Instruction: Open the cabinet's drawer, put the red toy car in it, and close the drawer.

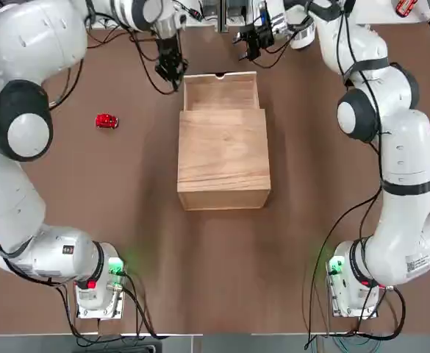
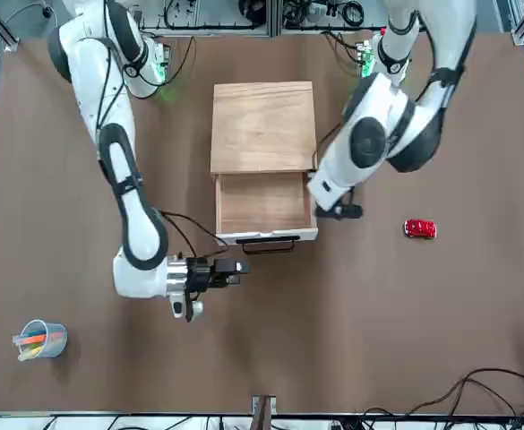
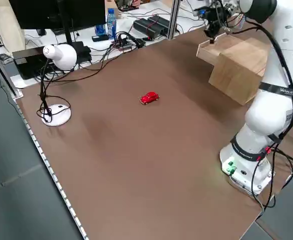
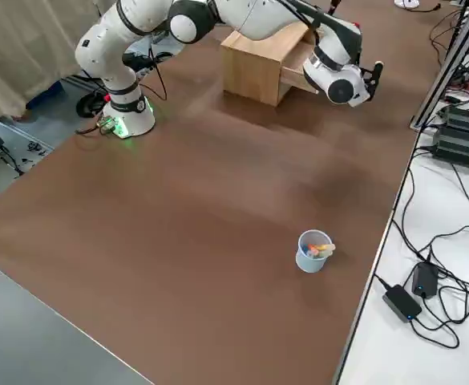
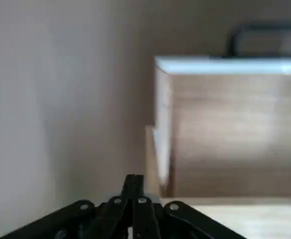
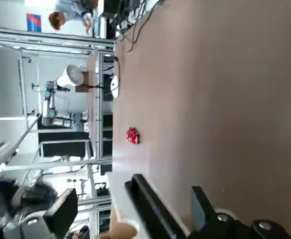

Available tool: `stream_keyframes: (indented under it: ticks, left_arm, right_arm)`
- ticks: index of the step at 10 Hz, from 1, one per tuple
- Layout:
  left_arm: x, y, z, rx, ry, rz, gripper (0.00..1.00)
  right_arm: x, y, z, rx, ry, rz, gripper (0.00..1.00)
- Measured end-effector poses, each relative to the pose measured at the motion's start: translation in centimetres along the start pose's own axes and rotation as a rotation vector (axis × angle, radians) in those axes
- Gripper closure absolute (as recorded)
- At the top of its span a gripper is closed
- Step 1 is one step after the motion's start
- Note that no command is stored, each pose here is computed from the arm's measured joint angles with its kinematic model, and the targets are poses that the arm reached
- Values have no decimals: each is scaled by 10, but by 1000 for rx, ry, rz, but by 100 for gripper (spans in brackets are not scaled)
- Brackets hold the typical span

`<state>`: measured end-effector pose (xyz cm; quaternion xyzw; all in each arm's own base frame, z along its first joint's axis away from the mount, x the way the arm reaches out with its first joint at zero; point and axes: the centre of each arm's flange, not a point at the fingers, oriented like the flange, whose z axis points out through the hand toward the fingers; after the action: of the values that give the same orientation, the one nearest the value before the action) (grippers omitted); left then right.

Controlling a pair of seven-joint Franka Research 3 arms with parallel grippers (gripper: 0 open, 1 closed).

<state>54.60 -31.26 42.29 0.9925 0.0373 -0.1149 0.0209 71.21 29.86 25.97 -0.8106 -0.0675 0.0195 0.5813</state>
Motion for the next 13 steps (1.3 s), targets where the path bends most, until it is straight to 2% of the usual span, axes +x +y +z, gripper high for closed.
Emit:
stream_keyframes:
  ticks: [2, 4, 6, 7, 10, 13]
  left_arm:
    - [19, -44, -17, 9, 37, -107, 71]
    - [43, -107, -23, 25, 51, -254, 38]
    - [53, -155, -17, 40, 44, -395, 10]
    - [57, -172, -9, 37, 56, -455, 0]
    - [60, -236, 31, -15, 155, -653, 0]
    - [56, -305, 87, -54, 205, -831, 0]
  right_arm:
    - [2, -7, -44, 5, -71, -26, 0]
    - [4, -19, -90, -82, -140, -56, 0]
    - [3, -49, -126, -169, -183, 29, 0]
    - [1, -66, -146, -219, -191, 65, 0]
    - [-15, -105, -202, -415, -232, 104, 0]
    - [-37, -128, -266, -606, -258, 148, 0]
